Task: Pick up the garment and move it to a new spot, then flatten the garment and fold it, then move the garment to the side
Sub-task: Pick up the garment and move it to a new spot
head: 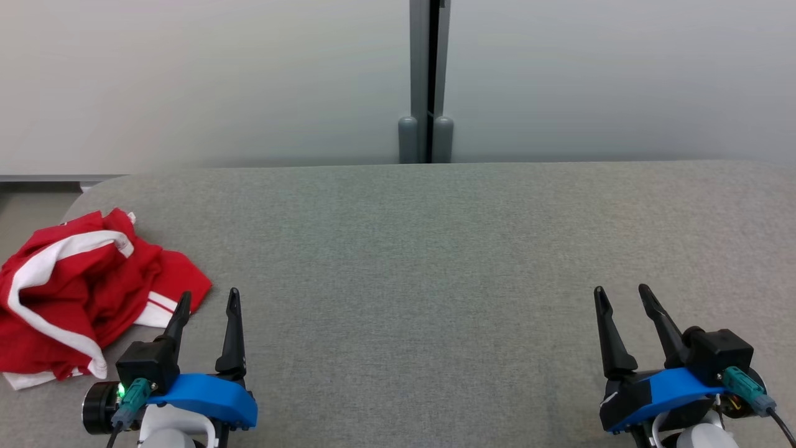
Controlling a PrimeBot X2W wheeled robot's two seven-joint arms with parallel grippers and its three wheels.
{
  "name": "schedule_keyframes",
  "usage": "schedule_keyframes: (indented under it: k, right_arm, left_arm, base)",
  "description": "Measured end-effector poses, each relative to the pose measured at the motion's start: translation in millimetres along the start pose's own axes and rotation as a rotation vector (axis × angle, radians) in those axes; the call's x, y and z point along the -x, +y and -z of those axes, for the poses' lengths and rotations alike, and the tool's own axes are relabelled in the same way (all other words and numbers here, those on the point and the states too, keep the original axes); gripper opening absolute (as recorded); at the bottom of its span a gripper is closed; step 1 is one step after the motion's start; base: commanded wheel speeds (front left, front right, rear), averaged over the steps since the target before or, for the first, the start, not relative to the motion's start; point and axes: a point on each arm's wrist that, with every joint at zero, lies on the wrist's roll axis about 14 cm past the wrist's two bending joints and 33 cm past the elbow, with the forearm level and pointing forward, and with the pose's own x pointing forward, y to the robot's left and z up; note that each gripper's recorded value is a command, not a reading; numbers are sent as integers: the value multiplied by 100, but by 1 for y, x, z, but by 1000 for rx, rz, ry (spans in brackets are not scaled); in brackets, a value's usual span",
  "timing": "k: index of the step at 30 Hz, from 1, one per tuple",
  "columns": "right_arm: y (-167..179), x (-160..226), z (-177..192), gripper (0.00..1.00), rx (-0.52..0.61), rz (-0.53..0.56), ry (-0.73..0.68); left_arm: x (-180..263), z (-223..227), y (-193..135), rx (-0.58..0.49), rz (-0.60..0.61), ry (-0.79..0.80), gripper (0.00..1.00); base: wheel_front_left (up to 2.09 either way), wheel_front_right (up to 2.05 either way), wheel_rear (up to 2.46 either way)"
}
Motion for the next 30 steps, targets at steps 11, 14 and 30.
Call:
schedule_keyframes:
  k: [11,14,30]
  right_arm:
    - [66,-27,-4,100,12,-194,0]
    - [84,-33,-3,100,12,-245,7]
    - [133,-50,11,100,-2,-379,55]
  left_arm:
    - [32,-13,58,-19,-183,-38,100]
    - [43,-13,73,-18,-233,-39,100]
    - [82,-11,119,-13,-404,-35,100]
  base:
    - [0,0,0]
    - [0,0,0]
    - [0,0,0]
